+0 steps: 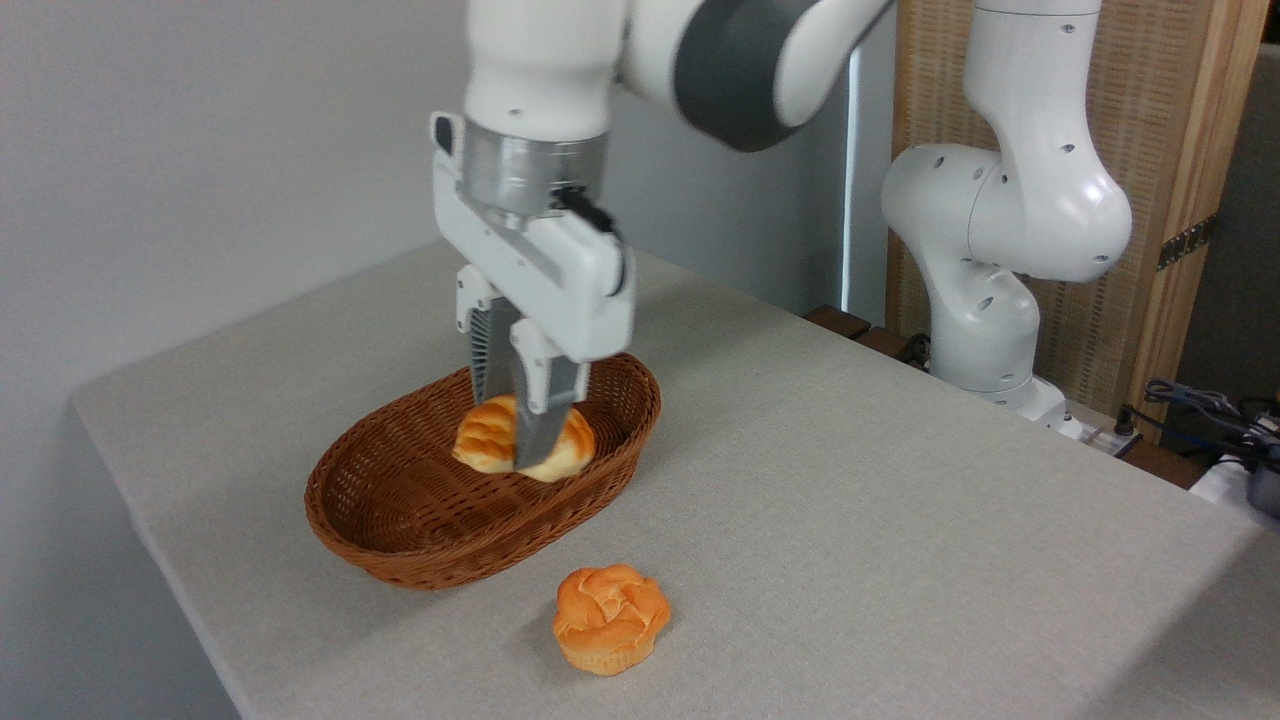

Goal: Put bread into the basket
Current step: 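Lower the roll into the basket and open the gripper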

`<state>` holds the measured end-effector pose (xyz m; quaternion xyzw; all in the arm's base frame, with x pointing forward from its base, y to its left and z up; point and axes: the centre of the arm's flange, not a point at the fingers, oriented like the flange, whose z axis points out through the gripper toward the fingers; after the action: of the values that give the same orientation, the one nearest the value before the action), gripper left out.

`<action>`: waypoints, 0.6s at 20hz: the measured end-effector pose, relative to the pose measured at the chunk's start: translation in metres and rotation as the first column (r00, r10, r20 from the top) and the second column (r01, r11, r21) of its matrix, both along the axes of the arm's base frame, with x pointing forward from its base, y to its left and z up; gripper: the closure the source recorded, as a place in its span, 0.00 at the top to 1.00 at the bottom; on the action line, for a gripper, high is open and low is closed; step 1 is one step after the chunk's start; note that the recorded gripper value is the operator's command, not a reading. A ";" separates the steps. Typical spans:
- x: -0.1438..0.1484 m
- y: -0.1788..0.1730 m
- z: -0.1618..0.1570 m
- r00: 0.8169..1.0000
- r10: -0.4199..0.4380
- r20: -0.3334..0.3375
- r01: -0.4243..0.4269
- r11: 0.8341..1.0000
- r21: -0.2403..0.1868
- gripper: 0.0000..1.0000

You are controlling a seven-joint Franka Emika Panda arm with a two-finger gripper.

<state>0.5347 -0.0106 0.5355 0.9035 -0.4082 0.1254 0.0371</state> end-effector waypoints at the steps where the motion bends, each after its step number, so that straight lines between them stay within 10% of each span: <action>1: 0.002 -0.015 -0.007 1.000 -0.028 -0.014 0.028 1.000 0.003 0.71; 3: 0.005 -0.041 -0.023 0.996 -0.075 -0.043 0.075 0.997 0.005 1.00; 12: 0.011 -0.086 -0.062 0.981 -0.156 -0.114 0.156 0.988 -0.003 1.00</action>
<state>0.5457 -0.0967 0.4733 0.8745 -0.4753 0.0690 0.0675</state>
